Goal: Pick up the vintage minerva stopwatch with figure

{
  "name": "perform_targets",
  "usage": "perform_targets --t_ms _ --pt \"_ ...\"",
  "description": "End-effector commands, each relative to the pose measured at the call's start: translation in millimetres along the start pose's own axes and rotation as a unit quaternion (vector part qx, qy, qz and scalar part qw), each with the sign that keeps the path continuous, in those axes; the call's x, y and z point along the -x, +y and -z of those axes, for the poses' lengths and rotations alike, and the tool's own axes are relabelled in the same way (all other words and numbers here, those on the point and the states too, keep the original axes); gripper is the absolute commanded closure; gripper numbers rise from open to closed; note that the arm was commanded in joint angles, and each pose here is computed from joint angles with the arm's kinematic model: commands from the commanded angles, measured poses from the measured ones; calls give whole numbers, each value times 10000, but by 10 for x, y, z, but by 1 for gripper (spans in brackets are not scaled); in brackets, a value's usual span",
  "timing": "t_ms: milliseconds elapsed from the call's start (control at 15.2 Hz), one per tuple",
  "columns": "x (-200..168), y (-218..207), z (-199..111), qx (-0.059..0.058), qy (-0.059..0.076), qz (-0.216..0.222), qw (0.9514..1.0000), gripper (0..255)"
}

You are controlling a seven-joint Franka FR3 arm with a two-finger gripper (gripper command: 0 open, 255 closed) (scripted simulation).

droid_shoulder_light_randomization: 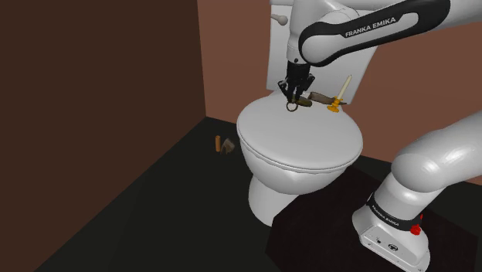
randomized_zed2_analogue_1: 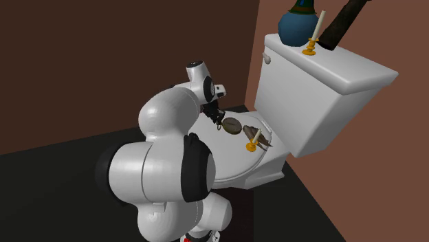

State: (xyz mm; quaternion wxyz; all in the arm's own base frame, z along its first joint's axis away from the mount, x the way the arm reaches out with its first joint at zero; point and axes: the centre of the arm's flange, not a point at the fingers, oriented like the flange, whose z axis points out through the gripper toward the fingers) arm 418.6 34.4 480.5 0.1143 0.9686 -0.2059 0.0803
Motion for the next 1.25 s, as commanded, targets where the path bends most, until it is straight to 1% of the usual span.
perform_targets --t_ms 0,66,1056,1188 --pt "1 4 -7 4 -8 -2 10000 255" --pt "1 10 -13 5 -8 -2 10000 255" --pt "-159 159 748 5 -8 -2 10000 255" --pt "-161 160 756 5 -8 -2 10000 255"
